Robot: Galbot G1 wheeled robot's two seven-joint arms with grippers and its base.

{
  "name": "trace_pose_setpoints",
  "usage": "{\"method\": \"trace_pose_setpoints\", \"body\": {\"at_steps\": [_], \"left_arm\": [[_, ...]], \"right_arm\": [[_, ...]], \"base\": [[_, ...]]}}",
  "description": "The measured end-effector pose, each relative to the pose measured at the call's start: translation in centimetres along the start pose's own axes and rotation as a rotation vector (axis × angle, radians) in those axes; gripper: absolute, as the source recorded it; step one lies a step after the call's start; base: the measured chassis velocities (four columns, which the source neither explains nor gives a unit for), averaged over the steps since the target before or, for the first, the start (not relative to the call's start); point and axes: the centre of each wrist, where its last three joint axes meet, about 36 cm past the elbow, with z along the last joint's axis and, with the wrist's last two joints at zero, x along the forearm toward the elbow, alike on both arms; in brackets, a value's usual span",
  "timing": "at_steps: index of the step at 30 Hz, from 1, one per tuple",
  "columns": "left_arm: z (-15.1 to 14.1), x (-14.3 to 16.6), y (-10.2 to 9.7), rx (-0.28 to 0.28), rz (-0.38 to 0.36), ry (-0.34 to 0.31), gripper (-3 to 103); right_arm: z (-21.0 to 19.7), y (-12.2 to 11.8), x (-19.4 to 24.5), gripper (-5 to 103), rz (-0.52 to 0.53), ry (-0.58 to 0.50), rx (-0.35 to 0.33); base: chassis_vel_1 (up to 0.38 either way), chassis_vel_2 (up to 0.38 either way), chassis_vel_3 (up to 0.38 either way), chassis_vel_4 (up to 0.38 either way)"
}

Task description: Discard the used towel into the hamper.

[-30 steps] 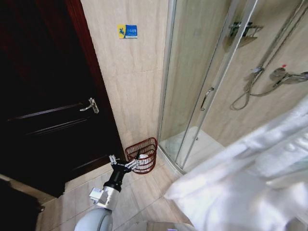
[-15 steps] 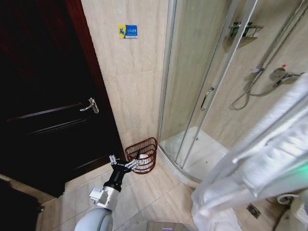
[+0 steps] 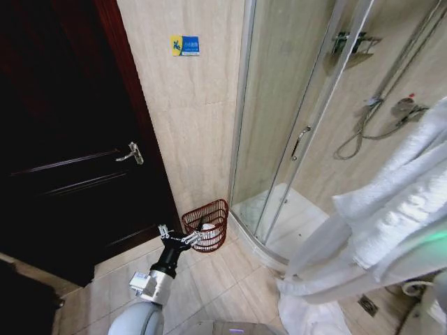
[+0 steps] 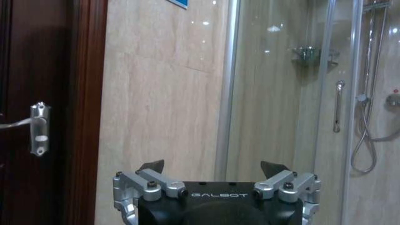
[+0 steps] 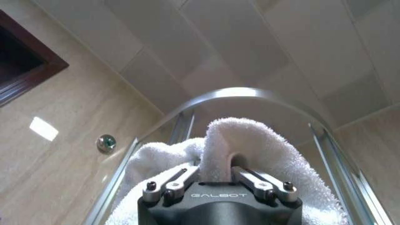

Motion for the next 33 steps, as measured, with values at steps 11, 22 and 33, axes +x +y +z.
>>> {"method": "trace_pose_setpoints", "body": {"at_steps": [11,22,33], "left_arm": [[0.0,0.0,0.0,0.0,0.0,0.0,100],[0.0,0.0,0.0,-0.001,0.0,0.0,100],[0.0,0.0,0.0,0.0,0.0,0.0,100]], "right_arm": [[0.2,0.4,-0.1,9,-0.007,-0.006,-0.01],[0.7,1.5,-0.4,9,-0.064,-0.053,-0.074],[2.6,2.2,-2.0,9,-0.112,-0.071,-0.135]], "base": [[0.179,0.168,-0.17,-0.165],[0.149,0.135,-0.125,-0.135],[-0.022,-0.017,0.059,0.055]]}}
